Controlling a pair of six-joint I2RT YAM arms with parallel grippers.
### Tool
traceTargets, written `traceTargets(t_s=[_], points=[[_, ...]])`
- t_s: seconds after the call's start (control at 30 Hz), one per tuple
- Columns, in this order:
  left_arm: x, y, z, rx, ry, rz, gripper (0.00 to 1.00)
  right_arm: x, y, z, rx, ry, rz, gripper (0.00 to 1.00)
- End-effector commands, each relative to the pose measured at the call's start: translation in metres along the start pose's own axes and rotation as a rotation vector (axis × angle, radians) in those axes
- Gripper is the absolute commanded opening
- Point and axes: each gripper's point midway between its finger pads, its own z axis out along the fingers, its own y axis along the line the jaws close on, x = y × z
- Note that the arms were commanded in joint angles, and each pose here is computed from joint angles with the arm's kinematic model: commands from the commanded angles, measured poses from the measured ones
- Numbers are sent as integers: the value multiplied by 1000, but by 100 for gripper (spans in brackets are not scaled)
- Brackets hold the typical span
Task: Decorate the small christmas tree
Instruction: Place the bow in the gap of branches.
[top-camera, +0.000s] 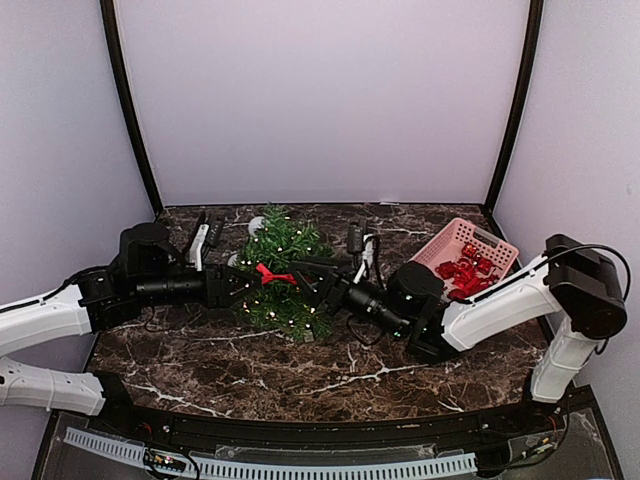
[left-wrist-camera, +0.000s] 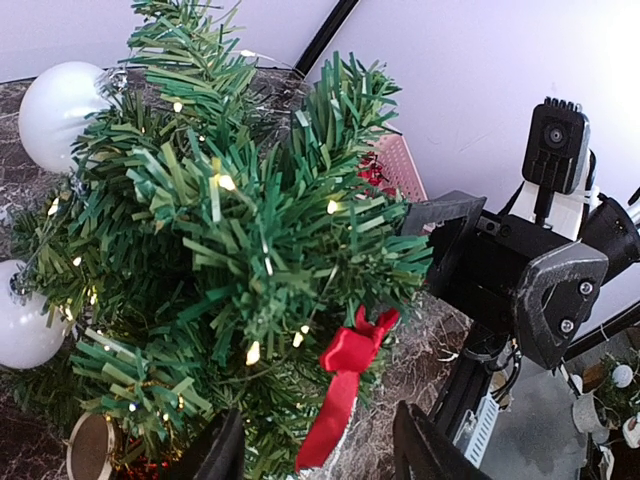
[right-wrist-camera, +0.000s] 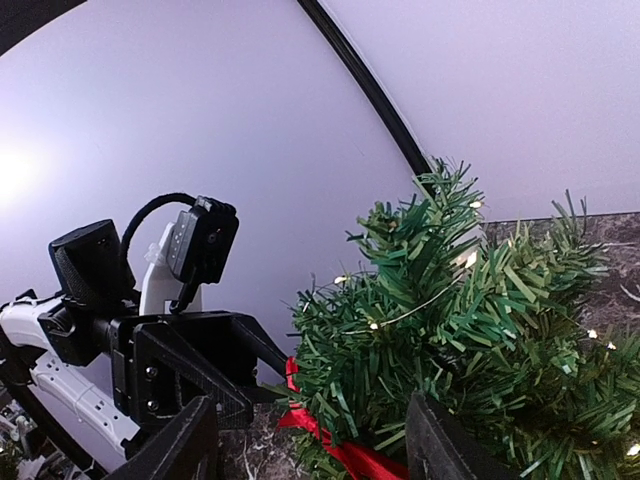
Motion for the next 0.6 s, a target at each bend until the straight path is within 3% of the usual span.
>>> traceTargets(t_s=[0.0,0.3,0.47,0.57], points=[[4,4,-10,-21,6,6,55,-22,11,-11,-8,-64,-5,67],[-24,-8,-41,-87,-22,41,71,-53,9,-46,104,-44,-91,70],[-52,-5,-62,-198,12,75,77,-85,-16,-81,366,40,-209,77],[-62,8,-61,-231,44,61,77,-99,-54,-110,591,136,-251,80]])
